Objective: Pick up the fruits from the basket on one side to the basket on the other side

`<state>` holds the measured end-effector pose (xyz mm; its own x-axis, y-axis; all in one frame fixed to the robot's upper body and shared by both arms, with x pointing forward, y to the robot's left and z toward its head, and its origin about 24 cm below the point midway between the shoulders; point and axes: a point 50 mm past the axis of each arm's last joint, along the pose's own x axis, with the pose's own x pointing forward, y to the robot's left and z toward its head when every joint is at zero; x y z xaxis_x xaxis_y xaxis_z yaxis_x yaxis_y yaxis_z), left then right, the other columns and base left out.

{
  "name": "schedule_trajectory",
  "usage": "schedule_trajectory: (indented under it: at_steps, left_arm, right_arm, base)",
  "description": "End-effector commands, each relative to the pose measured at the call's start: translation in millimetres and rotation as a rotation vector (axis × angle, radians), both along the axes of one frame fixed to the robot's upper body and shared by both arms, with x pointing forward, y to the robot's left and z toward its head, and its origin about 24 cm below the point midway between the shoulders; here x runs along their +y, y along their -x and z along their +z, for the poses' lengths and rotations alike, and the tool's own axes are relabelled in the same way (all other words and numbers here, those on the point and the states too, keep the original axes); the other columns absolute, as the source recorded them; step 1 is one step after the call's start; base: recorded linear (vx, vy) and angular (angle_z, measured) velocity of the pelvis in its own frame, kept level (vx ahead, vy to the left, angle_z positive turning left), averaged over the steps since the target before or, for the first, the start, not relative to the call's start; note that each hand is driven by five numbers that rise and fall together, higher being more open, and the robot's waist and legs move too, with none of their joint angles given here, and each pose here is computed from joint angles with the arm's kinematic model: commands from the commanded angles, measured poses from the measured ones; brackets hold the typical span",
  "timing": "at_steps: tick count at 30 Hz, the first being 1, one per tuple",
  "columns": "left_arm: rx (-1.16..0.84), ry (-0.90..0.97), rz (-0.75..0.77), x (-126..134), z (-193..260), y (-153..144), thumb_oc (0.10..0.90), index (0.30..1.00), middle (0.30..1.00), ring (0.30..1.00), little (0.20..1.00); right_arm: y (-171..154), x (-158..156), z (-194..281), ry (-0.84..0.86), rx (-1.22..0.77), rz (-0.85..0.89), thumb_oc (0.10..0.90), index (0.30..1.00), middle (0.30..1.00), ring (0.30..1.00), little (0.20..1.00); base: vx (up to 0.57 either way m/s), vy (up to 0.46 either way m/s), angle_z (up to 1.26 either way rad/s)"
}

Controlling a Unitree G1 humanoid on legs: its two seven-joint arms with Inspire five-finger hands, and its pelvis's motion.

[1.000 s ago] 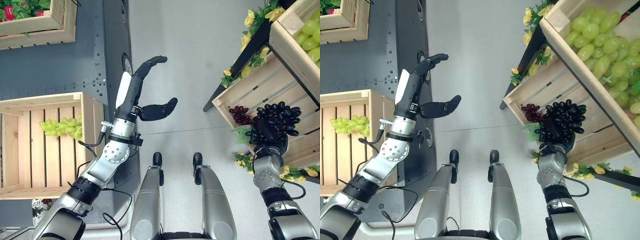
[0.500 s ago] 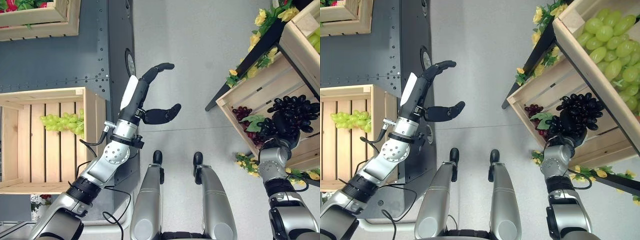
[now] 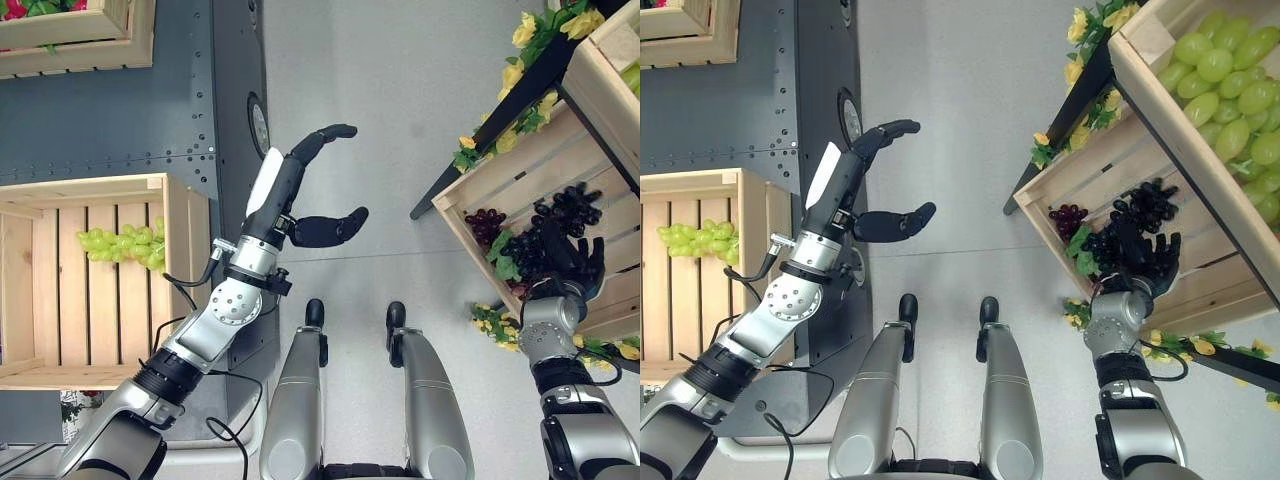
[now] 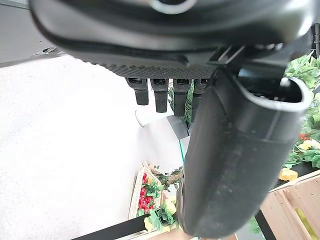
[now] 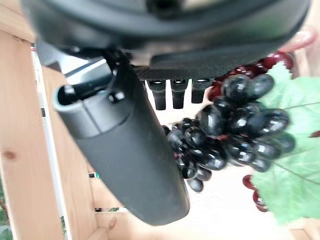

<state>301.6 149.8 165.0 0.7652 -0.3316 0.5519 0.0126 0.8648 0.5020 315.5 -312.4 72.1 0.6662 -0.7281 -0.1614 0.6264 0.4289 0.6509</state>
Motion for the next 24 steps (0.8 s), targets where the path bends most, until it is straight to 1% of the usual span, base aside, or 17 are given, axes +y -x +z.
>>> schedule_trajectory:
  at_steps: [1,10,11,12,14,17,20,21,23,24]
  left_arm:
    - [-0.246,0.072,-0.127,-14,52,12,0.800,0.900,0.900,0.900,0.900]
    - [-0.273,0.073,-0.129,-17,56,14,0.800,0.900,0.900,0.900,0.900]
    - [-0.275,0.081,-0.118,-17,55,15,0.800,0.900,0.900,0.900,0.900]
    - [-0.275,0.083,-0.115,-17,55,15,0.800,0.900,0.900,0.900,0.900]
    - [-0.290,0.094,-0.089,-15,53,16,0.800,0.900,0.900,0.900,0.900]
    - [-0.306,0.119,-0.043,-11,51,16,0.800,0.900,0.900,0.900,0.900]
    - [-0.339,0.143,0.062,-2,45,16,0.800,0.900,0.900,0.900,0.900]
    - [-0.340,0.142,0.063,-2,45,16,0.800,0.900,0.900,0.900,0.900]
    - [-0.371,0.149,0.156,10,39,17,0.800,0.900,0.900,0.900,0.900]
    - [-0.380,0.150,0.192,15,36,18,0.800,0.900,0.900,0.900,0.900]
  right_arm:
    - [11,-42,57,0.118,-0.170,-0.179,0.800,0.900,0.900,0.900,0.900]
    - [11,-38,75,0.270,-0.143,-0.212,0.800,0.900,0.900,0.900,0.900]
    - [8,-31,85,0.348,-0.137,-0.208,0.800,0.900,0.900,0.900,0.900]
    - [8,-29,87,0.363,-0.139,-0.212,0.800,0.900,0.900,0.900,0.900]
    - [6,-10,104,0.473,-0.187,-0.190,0.800,0.900,0.900,0.900,0.900]
    - [6,16,119,0.573,-0.263,-0.129,0.800,0.900,0.900,0.900,0.900]
    - [12,61,129,0.737,-0.371,-0.025,0.800,0.900,0.900,0.900,0.900]
    - [12,61,129,0.738,-0.370,-0.025,0.800,0.900,0.900,0.900,0.900]
    - [23,88,132,0.925,-0.430,0.047,0.800,0.900,0.900,0.900,0.900]
    - [28,98,132,0.980,-0.454,0.078,0.800,0.900,0.900,0.900,0.900]
  base:
    - [0.00,0.000,0.00]
    - [0.00,0.005,0.00]
    - [-0.01,0.037,0.00]
    - [-0.01,0.060,0.00]
    - [-0.01,0.064,-0.02]
    - [0.00,0.068,-0.01]
    - [0.00,0.081,-0.01]
    - [0.01,0.067,-0.02]
    - [0.01,0.091,-0.01]
    - [0.02,0.088,-0.01]
